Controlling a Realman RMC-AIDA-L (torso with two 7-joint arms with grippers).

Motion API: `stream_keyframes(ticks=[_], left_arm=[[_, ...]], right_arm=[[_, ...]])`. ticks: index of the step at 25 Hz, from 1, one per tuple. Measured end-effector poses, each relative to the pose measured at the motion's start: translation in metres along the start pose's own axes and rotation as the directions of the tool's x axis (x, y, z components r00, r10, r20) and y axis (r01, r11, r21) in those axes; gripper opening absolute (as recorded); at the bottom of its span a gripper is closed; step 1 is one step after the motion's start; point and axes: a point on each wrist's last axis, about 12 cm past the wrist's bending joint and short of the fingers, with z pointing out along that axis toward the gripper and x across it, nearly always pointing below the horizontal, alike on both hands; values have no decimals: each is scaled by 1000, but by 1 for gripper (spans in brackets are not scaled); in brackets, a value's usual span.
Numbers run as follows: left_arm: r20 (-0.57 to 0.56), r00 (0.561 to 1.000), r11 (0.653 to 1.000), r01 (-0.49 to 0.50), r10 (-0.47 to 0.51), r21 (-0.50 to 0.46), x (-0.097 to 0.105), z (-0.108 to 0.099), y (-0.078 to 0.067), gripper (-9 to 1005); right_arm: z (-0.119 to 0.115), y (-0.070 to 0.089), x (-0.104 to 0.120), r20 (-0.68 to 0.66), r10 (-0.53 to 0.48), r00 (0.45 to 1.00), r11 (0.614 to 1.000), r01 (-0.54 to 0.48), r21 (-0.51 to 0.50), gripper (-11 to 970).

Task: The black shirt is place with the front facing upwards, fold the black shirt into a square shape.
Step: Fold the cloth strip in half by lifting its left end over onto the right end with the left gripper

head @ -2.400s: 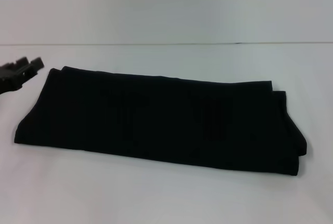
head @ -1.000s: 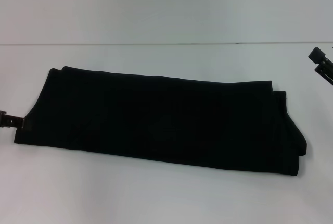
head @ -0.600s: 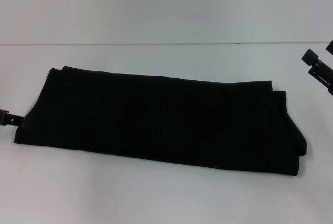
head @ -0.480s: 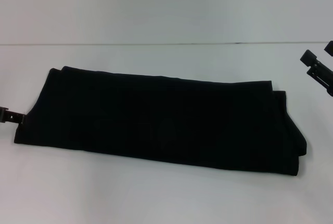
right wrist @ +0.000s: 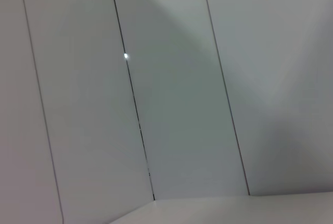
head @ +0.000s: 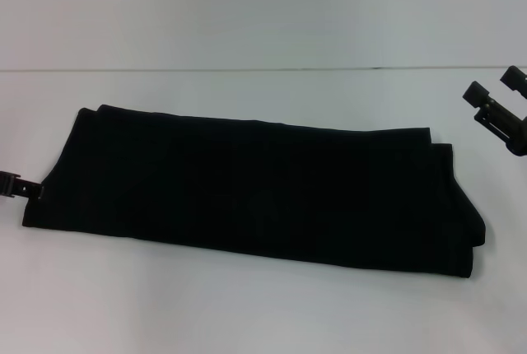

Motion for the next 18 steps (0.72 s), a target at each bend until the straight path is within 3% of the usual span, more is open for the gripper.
stream_keyframes(ticks=[7,18], left_arm=[[23,1000,998,-1,0,56,-4,-5,-5,699],[4,1000,994,-27,26,104,-5,-11,-11,697]], right_arm=[[10,3,-3,11,-7,1000,999,7,-32,826],[46,23,3,-71,-29,997,987,18,-158,826]])
